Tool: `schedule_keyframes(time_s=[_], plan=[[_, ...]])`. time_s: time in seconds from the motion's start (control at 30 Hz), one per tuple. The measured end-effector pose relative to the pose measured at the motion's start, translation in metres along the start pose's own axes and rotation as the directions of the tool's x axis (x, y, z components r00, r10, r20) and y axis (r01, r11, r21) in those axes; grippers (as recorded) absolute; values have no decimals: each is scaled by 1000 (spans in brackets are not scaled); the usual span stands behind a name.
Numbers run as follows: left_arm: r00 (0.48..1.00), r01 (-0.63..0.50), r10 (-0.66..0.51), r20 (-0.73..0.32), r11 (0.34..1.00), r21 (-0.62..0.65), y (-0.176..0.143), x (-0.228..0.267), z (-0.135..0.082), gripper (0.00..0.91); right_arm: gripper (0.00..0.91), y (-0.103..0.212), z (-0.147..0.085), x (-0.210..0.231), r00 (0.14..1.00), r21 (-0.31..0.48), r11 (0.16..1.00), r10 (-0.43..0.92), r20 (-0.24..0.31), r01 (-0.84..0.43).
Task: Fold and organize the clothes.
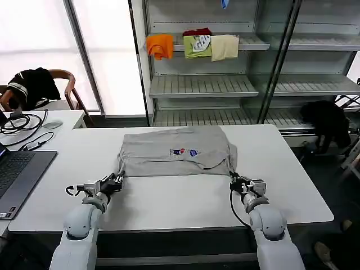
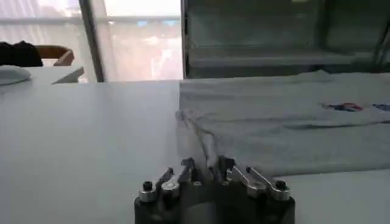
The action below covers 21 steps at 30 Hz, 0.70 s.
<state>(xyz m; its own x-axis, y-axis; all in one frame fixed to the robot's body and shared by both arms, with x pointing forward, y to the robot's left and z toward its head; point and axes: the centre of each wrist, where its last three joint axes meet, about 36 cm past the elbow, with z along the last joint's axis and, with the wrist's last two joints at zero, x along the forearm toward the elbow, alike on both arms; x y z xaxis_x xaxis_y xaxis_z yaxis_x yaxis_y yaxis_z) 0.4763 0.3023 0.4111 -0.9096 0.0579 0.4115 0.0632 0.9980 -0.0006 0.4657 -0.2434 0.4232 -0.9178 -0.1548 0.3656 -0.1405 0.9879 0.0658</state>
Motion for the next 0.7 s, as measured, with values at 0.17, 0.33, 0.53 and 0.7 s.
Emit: schedule_keyframes(time_s=[0.17, 0.33, 0.53, 0.7], plan=[[1000, 1, -1, 2, 1000, -3, -1, 2, 0, 0, 0, 2, -3, 9, 1000, -17, 1000, -9, 14, 10], [1000, 3, -3, 8, 1000, -12, 1, 12, 1, 0, 0, 0, -4, 28, 1000, -41, 999, -9, 29, 10], [1000, -3, 3, 28, 1000, -12, 4, 45, 6, 0, 0, 2, 1, 63, 999, -73, 997, -19, 40, 22], [999, -8, 8, 32, 1000, 15, 5, 83, 17, 0, 0, 7, 10, 98, 999, -73, 997, -27, 27, 29]])
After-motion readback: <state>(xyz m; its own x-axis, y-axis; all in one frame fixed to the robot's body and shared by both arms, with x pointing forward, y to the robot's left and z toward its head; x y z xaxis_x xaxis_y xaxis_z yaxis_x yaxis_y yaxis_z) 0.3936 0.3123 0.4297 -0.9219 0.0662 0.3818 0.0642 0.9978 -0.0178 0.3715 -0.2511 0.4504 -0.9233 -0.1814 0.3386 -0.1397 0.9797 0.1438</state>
